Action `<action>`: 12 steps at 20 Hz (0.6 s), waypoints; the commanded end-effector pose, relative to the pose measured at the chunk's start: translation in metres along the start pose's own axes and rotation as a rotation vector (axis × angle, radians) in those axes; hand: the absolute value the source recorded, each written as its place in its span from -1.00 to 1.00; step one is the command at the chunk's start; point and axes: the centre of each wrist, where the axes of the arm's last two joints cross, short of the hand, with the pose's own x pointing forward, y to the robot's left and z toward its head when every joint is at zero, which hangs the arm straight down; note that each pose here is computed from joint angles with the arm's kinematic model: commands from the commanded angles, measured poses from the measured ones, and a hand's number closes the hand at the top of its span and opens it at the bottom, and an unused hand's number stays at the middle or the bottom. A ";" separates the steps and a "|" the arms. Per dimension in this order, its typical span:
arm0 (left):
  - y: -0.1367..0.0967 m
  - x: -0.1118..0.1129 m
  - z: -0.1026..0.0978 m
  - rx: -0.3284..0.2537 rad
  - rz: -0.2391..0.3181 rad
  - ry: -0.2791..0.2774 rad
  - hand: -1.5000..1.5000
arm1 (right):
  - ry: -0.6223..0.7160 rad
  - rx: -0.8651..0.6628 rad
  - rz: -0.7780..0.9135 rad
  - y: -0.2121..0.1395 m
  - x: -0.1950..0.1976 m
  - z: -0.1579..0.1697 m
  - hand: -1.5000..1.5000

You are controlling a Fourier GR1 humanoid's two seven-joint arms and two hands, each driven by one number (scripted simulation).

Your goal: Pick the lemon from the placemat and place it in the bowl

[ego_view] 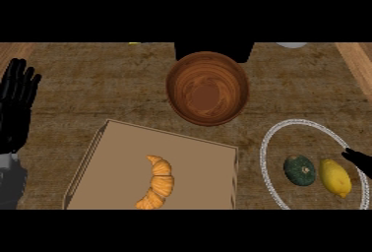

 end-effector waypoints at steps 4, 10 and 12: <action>-0.002 -0.006 -0.008 -0.012 0.006 0.002 0.00 | -0.079 -0.010 -0.017 0.009 -0.011 -0.020 -1.00; 0.010 0.001 -0.010 0.011 -0.005 0.003 0.00 | -0.046 0.024 0.017 0.021 -0.023 -0.008 -1.00; 0.007 0.012 -0.009 0.000 0.003 -0.023 0.00 | -0.032 0.037 0.017 0.038 0.000 -0.035 -1.00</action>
